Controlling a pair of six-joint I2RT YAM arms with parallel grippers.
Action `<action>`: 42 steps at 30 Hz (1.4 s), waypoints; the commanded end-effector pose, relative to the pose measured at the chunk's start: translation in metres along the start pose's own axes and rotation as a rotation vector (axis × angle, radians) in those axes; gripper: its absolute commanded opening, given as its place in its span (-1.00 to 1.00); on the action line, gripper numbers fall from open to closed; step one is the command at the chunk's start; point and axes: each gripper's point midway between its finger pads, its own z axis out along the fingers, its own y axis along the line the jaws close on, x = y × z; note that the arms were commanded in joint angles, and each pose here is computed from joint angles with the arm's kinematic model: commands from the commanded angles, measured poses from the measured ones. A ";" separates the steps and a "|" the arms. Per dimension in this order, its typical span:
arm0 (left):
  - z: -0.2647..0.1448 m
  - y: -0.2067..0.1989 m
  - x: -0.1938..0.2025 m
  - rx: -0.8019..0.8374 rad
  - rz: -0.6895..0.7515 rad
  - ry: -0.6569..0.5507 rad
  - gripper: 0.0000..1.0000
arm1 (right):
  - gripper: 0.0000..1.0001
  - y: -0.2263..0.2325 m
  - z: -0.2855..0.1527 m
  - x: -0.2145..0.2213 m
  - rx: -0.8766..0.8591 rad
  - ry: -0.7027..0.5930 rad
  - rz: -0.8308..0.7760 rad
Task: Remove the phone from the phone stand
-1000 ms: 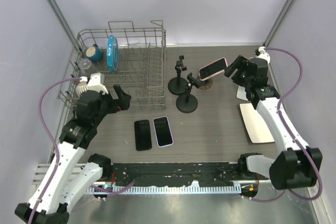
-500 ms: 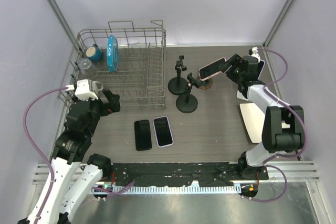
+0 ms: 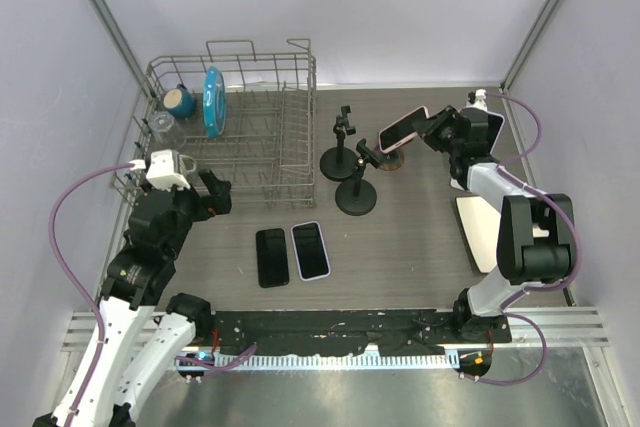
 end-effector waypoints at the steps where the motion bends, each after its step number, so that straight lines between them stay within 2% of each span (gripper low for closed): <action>1: 0.003 -0.004 -0.003 0.022 0.008 -0.012 0.99 | -0.98 0.036 -0.014 -0.035 -0.096 -0.085 -0.053; 12: 0.003 -0.006 -0.002 0.038 0.008 -0.011 1.00 | -0.98 0.088 -0.049 -0.081 -0.192 -0.187 -0.134; 19: 0.005 -0.008 0.000 0.052 0.008 -0.003 0.99 | -0.99 0.112 -0.110 -0.106 -0.172 -0.276 -0.223; 23: 0.005 -0.007 -0.001 0.048 0.008 -0.010 0.99 | -0.99 0.117 -0.169 -0.120 -0.123 -0.363 -0.292; 26: 0.005 -0.006 -0.001 0.041 0.009 -0.014 1.00 | -0.99 0.105 -0.194 -0.104 -0.065 -0.318 -0.300; 28: 0.004 -0.004 -0.002 0.036 0.011 -0.022 1.00 | -0.99 0.111 -0.218 -0.099 -0.088 -0.325 -0.311; 31: 0.003 -0.001 -0.004 0.023 0.011 -0.036 0.99 | -0.98 0.111 -0.234 -0.072 -0.135 -0.240 -0.319; 35: 0.001 0.002 -0.007 0.008 0.014 -0.057 1.00 | -0.99 0.111 -0.247 -0.035 -0.209 -0.106 -0.318; 42: 0.003 0.003 -0.005 0.004 0.019 -0.049 1.00 | -0.99 0.102 -0.254 0.037 -0.311 0.204 -0.272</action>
